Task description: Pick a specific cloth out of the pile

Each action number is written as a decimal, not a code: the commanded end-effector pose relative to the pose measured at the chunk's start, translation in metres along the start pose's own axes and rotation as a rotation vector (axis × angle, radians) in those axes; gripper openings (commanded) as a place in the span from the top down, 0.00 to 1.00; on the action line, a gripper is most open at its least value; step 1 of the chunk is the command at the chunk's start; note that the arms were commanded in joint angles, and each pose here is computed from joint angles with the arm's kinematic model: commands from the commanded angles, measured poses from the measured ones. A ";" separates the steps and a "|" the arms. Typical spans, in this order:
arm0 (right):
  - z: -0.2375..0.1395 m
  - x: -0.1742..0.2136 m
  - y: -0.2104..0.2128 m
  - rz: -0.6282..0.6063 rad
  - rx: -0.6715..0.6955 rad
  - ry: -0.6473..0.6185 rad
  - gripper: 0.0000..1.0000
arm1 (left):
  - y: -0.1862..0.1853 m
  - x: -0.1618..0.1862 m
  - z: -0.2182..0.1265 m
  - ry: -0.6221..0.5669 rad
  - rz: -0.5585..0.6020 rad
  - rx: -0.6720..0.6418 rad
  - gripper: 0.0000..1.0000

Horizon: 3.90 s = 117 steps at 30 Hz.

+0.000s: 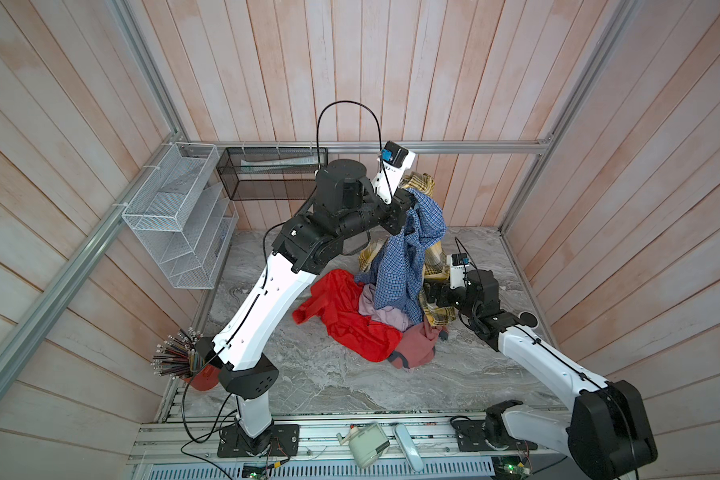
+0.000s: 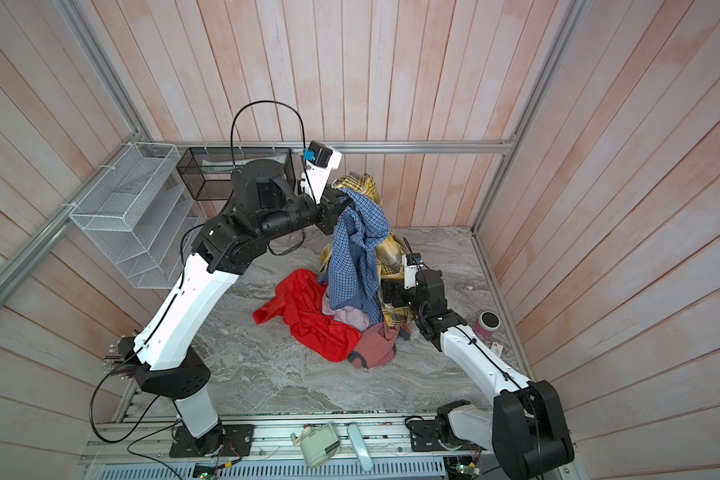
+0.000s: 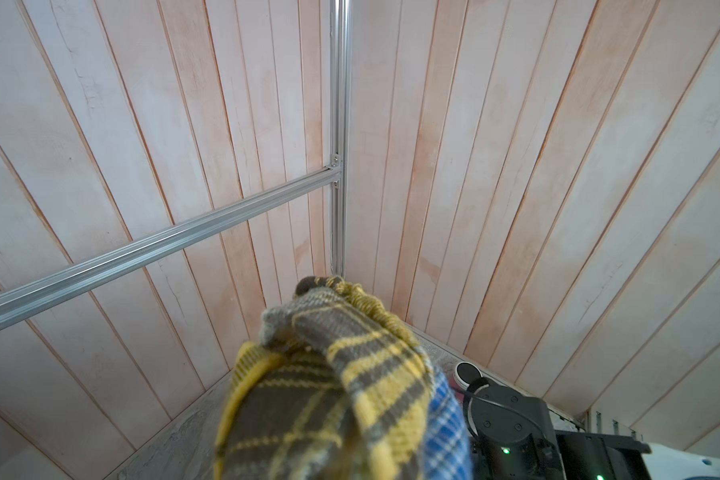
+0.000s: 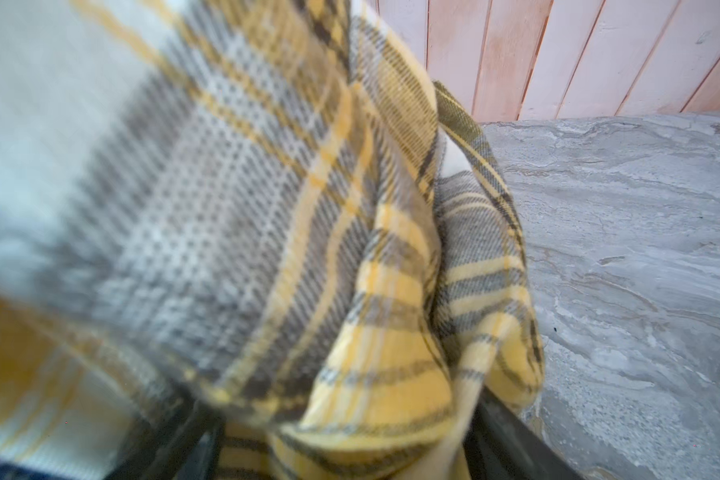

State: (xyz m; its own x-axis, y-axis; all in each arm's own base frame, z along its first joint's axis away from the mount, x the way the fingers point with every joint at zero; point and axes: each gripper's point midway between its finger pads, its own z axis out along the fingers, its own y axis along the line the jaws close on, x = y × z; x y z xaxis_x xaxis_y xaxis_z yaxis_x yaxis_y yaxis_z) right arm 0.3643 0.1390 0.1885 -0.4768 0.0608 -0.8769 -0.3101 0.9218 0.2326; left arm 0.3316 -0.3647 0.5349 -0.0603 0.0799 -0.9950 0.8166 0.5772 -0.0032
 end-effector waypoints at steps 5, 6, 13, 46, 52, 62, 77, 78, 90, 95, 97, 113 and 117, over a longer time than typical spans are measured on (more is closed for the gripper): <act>-0.002 -0.012 0.005 0.003 -0.024 -0.025 0.14 | -0.009 -0.007 0.000 -0.072 0.016 0.050 0.95; -0.002 -0.012 0.005 0.002 -0.026 -0.026 0.14 | -0.006 0.007 0.006 -0.046 0.001 0.048 0.95; -0.006 -0.010 0.007 -0.012 -0.036 -0.022 0.14 | 0.026 0.105 0.015 0.087 -0.111 -0.045 0.96; -0.016 -0.033 0.025 -0.055 -0.067 -0.009 0.18 | 0.067 0.312 -0.091 0.515 -0.326 -0.457 0.08; -0.024 -0.043 0.018 -0.065 -0.011 -0.023 0.18 | 0.039 0.322 -0.095 0.550 -0.340 -0.383 0.14; -0.033 -0.048 0.011 -0.098 0.044 -0.018 0.17 | 0.037 0.355 -0.099 0.587 -0.344 -0.403 0.17; -0.046 -0.056 0.013 -0.097 0.043 -0.047 0.17 | 0.040 0.355 -0.058 0.538 -0.250 -0.301 0.81; -0.048 -0.057 0.013 -0.099 0.045 -0.050 0.17 | 0.039 0.350 -0.059 0.527 -0.250 -0.292 0.94; -0.058 -0.078 0.035 -0.119 -0.034 -0.114 0.18 | 0.027 0.158 -0.092 0.212 -0.200 -0.254 1.00; -0.071 -0.097 0.060 -0.151 -0.118 -0.167 0.14 | 0.026 0.072 -0.108 0.083 -0.149 -0.247 1.00; -0.075 -0.104 0.066 -0.157 -0.146 -0.182 0.13 | 0.025 0.045 -0.115 0.033 -0.129 -0.250 1.00; -0.052 -0.091 0.075 -0.191 -0.203 -0.119 0.12 | 0.021 -0.078 -0.138 -0.237 0.017 -0.238 1.00; -0.045 -0.078 0.070 -0.185 -0.193 -0.092 0.12 | 0.022 -0.093 -0.143 -0.275 0.029 -0.249 1.00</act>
State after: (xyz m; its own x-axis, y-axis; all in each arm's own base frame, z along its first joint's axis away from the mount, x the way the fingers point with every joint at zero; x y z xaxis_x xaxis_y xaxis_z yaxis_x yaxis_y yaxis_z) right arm 0.3441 0.1779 0.3029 -0.3151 -0.0428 -0.9481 -0.5238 0.8409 0.1361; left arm 0.2801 -0.2491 0.6166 0.0686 -0.0700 -0.9952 0.6511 0.7589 -0.0085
